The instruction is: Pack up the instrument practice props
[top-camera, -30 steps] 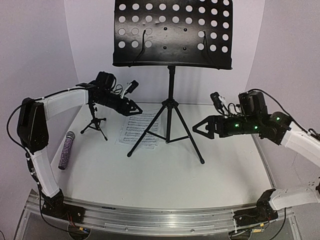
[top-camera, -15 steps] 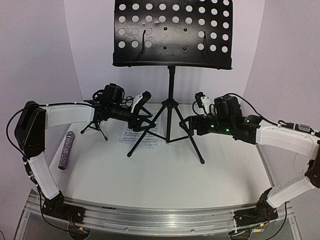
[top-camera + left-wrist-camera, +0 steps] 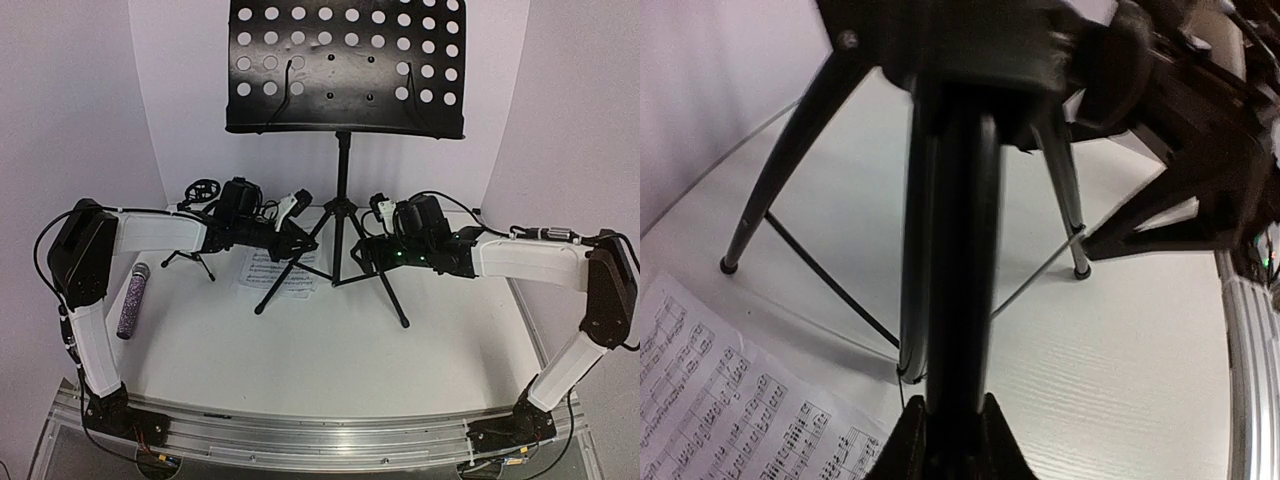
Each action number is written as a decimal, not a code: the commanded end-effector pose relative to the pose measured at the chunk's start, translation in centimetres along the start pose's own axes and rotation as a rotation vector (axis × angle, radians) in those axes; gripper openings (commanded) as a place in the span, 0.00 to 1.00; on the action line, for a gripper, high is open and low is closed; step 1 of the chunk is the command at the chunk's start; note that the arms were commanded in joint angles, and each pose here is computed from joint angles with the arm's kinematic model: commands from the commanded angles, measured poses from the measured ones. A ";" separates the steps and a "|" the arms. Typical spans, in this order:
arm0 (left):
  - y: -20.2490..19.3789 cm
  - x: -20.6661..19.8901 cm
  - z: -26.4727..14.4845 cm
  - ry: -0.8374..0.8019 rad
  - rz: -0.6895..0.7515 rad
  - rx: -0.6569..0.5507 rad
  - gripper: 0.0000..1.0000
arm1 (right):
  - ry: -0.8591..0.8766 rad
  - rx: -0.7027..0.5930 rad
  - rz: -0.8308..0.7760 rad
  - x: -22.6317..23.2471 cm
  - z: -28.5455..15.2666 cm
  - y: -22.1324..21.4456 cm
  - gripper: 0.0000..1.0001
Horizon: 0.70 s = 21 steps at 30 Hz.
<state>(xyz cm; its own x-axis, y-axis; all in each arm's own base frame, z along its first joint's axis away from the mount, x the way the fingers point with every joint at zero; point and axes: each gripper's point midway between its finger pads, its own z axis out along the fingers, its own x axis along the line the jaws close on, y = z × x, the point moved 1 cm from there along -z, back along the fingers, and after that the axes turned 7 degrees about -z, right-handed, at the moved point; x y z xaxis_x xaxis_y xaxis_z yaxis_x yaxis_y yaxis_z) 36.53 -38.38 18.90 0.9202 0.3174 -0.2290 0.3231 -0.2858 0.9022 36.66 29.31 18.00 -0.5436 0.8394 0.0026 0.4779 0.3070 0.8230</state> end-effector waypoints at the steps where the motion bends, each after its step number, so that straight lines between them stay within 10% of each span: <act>1: 1.8 -0.3 0.0 0.022 -0.026 -0.053 0.01 | -0.056 -0.057 -0.004 -2.2 0.2 2.2 0.86; 21: -2.1 -8.2 4.4 0.217 -0.439 -0.070 0.00 | 0.136 -0.044 0.005 -5.7 1.5 4.3 0.85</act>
<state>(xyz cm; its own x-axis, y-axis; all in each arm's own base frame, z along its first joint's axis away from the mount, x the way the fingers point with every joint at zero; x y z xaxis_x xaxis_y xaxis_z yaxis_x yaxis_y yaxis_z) 30.66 -42.15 18.53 0.7157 0.5874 -0.3778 0.5106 -0.0711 0.8569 40.99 26.34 16.27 -0.6086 0.7908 0.0647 0.5242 0.3395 0.7810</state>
